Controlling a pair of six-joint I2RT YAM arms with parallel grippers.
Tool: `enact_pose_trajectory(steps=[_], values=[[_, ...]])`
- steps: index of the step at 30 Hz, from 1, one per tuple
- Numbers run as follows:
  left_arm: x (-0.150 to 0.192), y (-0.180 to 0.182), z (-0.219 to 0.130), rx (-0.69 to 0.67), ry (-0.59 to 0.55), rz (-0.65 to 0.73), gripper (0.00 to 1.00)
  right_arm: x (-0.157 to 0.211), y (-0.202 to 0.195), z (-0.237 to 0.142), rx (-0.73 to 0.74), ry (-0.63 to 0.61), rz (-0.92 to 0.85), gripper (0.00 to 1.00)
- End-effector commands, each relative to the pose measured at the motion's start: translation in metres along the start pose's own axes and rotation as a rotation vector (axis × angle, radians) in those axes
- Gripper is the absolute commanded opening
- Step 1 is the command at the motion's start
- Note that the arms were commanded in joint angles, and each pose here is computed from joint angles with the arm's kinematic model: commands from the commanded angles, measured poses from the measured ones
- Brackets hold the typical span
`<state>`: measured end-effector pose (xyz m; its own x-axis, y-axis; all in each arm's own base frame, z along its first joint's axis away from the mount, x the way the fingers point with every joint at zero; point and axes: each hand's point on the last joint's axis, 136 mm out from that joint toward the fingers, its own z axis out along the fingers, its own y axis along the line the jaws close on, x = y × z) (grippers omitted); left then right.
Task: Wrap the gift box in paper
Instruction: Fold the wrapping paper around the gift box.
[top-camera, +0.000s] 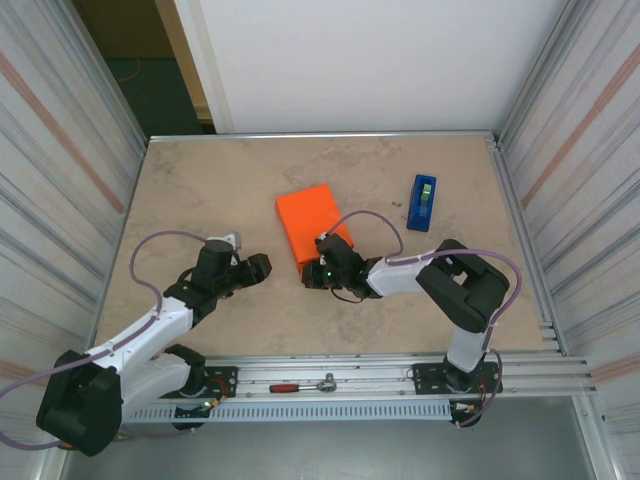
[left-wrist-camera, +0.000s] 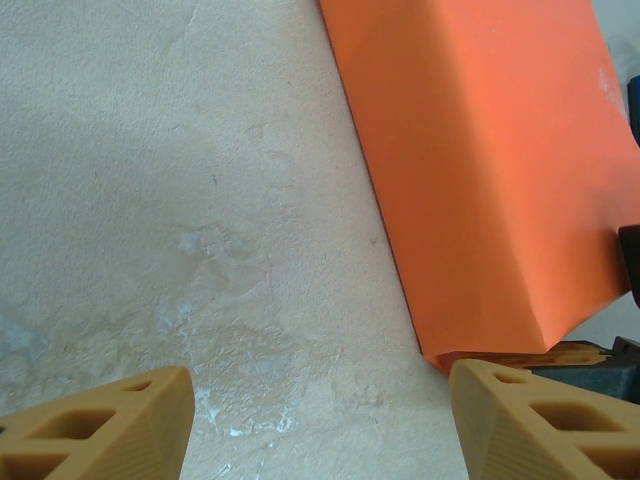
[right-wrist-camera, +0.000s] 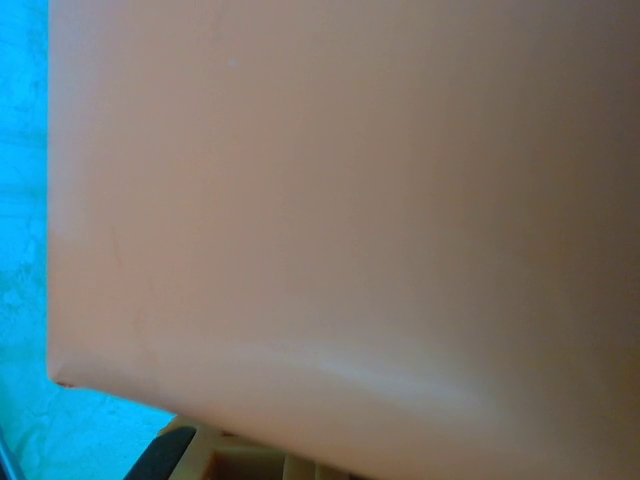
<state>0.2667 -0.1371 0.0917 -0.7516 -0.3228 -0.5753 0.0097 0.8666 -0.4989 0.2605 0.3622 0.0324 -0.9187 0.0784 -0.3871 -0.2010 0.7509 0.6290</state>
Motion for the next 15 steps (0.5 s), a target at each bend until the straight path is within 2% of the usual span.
enact_pose_trajectory(steps=[1, 5, 15], values=[[-0.004, 0.003, 0.001, -0.005, -0.025, -0.014, 0.69, 0.037, -0.041, 0.01, 0.126, 0.125, 0.058, 0.0], [-0.004, 0.003, 0.001, -0.004, -0.025, -0.014, 0.69, 0.037, -0.039, 0.004, 0.114, 0.116, 0.061, 0.0], [-0.003, 0.003, 0.003, -0.003, -0.018, -0.01, 0.69, 0.008, -0.009, -0.03, 0.064, 0.036, 0.016, 0.0]])
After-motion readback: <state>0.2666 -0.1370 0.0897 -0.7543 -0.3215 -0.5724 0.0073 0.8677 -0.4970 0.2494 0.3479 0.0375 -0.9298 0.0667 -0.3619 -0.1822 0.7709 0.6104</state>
